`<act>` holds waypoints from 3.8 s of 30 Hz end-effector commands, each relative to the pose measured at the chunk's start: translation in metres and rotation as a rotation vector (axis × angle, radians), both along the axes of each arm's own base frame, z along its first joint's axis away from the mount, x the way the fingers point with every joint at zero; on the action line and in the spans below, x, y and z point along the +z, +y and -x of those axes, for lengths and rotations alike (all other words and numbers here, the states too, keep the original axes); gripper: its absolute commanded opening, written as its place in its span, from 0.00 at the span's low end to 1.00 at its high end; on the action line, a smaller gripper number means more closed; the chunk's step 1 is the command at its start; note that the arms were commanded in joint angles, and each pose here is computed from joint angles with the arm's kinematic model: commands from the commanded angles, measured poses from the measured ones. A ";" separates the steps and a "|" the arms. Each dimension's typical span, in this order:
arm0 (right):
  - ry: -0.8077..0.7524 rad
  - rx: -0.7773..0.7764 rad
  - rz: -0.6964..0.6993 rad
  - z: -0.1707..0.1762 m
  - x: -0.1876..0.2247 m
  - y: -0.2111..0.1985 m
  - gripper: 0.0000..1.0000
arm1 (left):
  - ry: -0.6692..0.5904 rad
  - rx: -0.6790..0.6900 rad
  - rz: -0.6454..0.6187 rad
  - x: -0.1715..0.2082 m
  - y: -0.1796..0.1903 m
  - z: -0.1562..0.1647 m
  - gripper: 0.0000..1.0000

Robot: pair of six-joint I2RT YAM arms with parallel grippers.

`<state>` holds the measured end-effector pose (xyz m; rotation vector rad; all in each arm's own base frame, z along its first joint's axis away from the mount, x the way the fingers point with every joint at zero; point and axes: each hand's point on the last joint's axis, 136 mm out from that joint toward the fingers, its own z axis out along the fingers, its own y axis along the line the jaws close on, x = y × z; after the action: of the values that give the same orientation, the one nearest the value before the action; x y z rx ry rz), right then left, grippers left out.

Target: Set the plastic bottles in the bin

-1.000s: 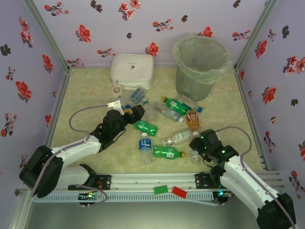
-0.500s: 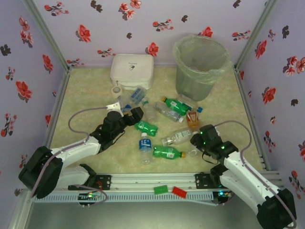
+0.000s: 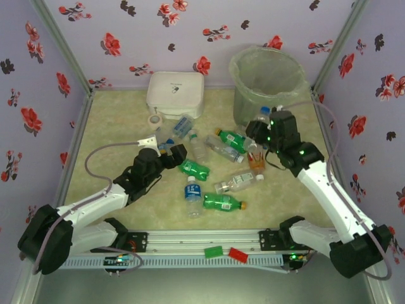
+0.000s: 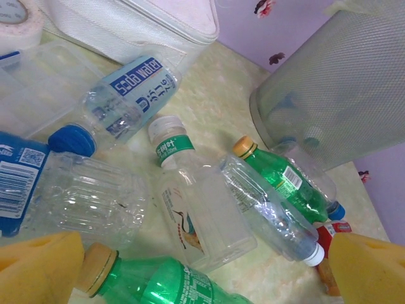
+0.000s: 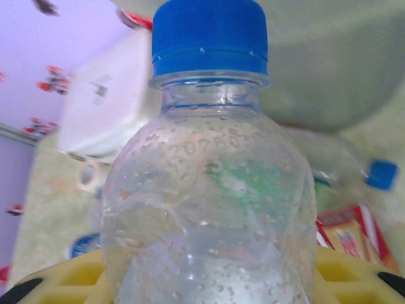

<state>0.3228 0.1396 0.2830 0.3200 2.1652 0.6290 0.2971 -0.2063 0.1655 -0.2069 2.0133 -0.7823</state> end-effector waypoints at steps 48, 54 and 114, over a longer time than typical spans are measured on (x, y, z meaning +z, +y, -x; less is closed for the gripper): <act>-0.168 -0.064 0.246 -0.202 0.096 -0.047 1.00 | 0.224 -0.148 -0.143 -0.008 -0.027 0.035 1.00; -0.238 0.013 0.229 -0.141 0.116 -0.026 1.00 | 0.240 -0.191 -0.208 -0.010 -0.026 0.049 1.00; 0.012 0.082 0.117 0.047 -0.093 0.065 1.00 | 0.320 -0.264 -0.584 -0.098 -0.001 0.151 0.31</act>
<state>0.2751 0.2032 0.1831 0.1387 2.2596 0.5041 0.1370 -0.2091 0.0475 0.3097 2.5897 -0.3002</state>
